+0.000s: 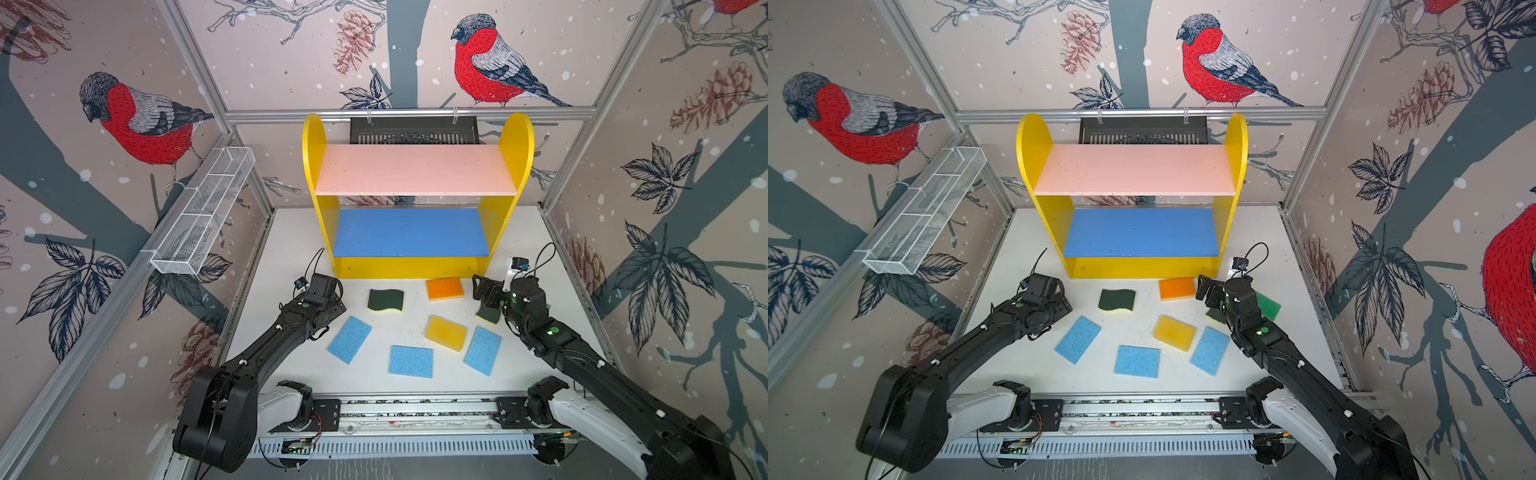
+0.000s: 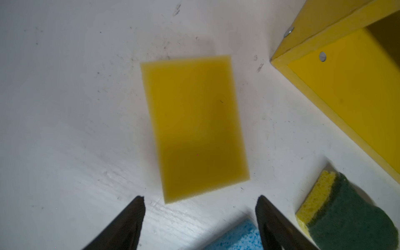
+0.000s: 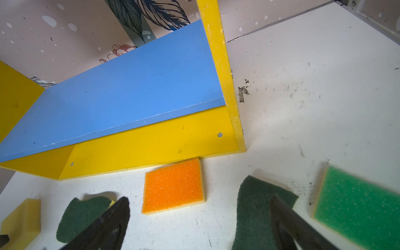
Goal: Arrange cleaning sponges on a shelf
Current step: Rotate the cleaning sponge at the middle-left of the table.
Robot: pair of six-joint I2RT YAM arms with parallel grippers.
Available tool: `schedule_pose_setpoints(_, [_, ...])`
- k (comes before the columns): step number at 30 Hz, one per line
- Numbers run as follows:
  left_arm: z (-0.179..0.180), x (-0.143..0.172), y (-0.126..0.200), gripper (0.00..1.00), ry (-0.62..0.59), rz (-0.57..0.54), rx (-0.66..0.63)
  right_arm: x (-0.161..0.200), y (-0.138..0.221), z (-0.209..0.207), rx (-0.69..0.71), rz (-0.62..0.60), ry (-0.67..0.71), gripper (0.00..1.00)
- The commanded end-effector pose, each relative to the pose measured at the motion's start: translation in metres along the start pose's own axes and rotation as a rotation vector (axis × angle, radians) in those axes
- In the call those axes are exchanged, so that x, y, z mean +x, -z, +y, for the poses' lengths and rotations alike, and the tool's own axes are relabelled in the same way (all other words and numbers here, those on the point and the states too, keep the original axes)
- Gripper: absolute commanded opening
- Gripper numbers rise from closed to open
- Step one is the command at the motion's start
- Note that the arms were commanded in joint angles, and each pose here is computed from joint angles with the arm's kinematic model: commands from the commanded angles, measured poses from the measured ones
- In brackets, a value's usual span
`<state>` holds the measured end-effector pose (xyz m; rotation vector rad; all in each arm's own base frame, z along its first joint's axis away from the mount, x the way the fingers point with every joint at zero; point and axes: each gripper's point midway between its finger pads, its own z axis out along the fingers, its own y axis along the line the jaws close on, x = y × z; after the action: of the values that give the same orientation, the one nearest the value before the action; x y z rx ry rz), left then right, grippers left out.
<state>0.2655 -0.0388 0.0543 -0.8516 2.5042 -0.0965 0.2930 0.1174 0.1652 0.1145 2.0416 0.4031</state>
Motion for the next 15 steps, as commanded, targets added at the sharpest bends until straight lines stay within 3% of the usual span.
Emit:
schedule_pose_setpoints(1, [0.014,-0.006,0.0,0.82,0.048,-0.031,-0.098,-0.01,0.002,0.003,-0.005,-0.037,-0.005,1.0])
schedule_pose_setpoints(15, [-0.003,-0.012,-0.011,0.86,0.001,-0.04,-0.061,-0.011,0.002,-0.002,0.017,-0.05,-0.007,1.0])
